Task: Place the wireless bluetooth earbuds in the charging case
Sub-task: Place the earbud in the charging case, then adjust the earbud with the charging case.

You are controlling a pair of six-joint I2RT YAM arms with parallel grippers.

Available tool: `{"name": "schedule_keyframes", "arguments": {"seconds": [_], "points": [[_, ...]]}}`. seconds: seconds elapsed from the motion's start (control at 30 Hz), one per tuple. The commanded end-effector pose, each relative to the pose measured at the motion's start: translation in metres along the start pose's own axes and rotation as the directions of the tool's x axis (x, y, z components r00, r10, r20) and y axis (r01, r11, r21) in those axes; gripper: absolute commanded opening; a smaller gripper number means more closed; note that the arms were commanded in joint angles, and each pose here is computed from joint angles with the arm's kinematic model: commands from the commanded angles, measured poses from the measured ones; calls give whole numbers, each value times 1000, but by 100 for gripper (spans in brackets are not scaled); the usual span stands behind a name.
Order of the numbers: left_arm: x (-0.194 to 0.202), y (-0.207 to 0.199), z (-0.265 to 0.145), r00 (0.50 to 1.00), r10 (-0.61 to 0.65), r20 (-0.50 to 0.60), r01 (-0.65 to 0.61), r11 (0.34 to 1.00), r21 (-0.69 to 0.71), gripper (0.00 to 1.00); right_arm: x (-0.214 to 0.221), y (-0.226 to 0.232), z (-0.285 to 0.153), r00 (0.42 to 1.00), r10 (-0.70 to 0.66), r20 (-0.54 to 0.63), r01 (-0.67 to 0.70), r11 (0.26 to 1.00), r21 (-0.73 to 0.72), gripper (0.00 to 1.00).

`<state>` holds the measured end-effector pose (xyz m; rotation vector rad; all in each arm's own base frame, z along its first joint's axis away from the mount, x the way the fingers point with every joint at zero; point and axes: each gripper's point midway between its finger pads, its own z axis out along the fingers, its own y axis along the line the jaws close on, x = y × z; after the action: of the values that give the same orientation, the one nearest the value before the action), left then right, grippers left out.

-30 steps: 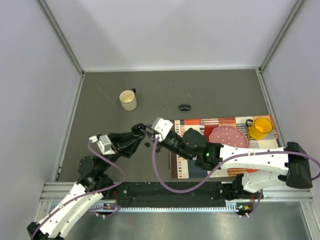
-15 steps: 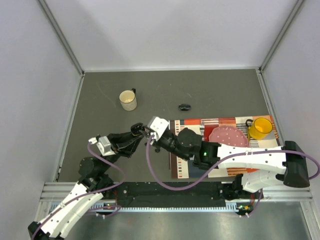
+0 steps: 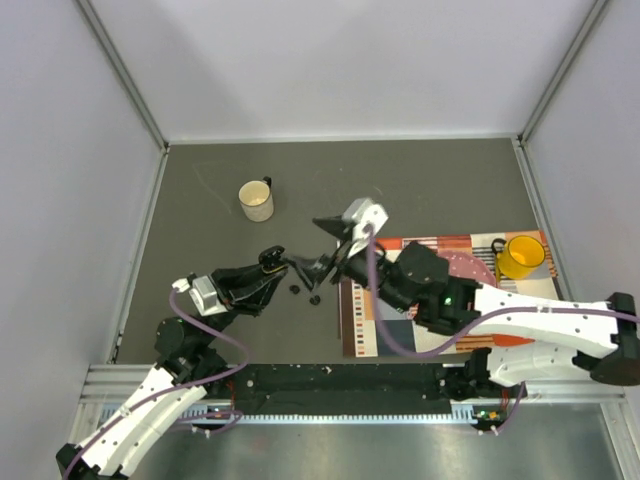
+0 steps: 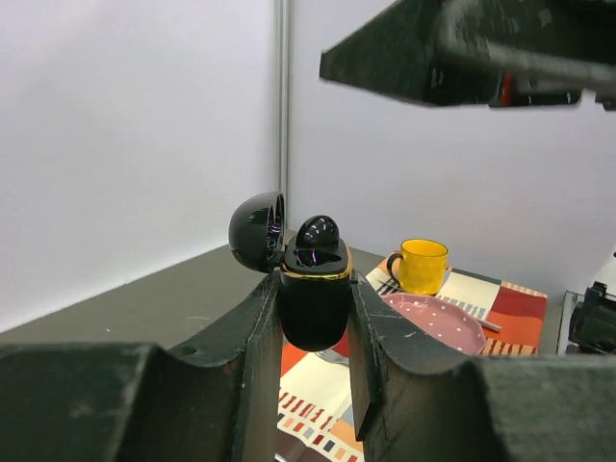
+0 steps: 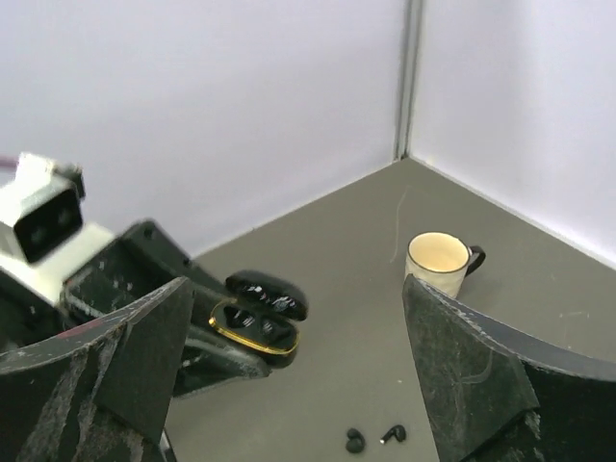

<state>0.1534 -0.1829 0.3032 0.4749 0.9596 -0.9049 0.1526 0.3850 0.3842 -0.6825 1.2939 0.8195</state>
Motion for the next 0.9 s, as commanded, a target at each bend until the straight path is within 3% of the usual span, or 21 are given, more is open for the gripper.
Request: {"name": "schedule_keyframes", "arguments": {"seconds": [0.0, 0.07, 0.17, 0.37, 0.6, 0.77, 0.87], "points": [[-23, -7, 2, 997, 28, 75, -30, 999, 31, 0, -50, -46, -11, 954, 288, 79, -296, 949, 110, 89], [-24, -8, 2, 997, 30, 76, -33, 999, 40, 0, -45, -46, -10, 899, 438, 25, -438, 897, 62, 89], [-25, -10, 3, 997, 31, 77, -35, 998, 49, 0, -26, -54, -7, 830, 554, -67, -552, 833, 44, 84], [-30, -15, 5, 995, 54, 82, -60, 995, 76, 0, 10, -31, -3, 672, 686, -277, -717, 696, -16, 80], [-32, -15, 7, 994, 63, 92, -70, 994, 79, 0, 35, 4, -9, 490, 748, -448, -860, 500, -106, 78], [-34, -13, 8, 993, 69, 96, -77, 994, 74, 0, 35, 16, -10, 425, 761, -491, -902, 405, -151, 76], [-33, -13, 9, 993, 69, 93, -76, 994, 75, 0, 40, 18, -9, 406, 760, -507, -910, 388, -147, 75]]}}
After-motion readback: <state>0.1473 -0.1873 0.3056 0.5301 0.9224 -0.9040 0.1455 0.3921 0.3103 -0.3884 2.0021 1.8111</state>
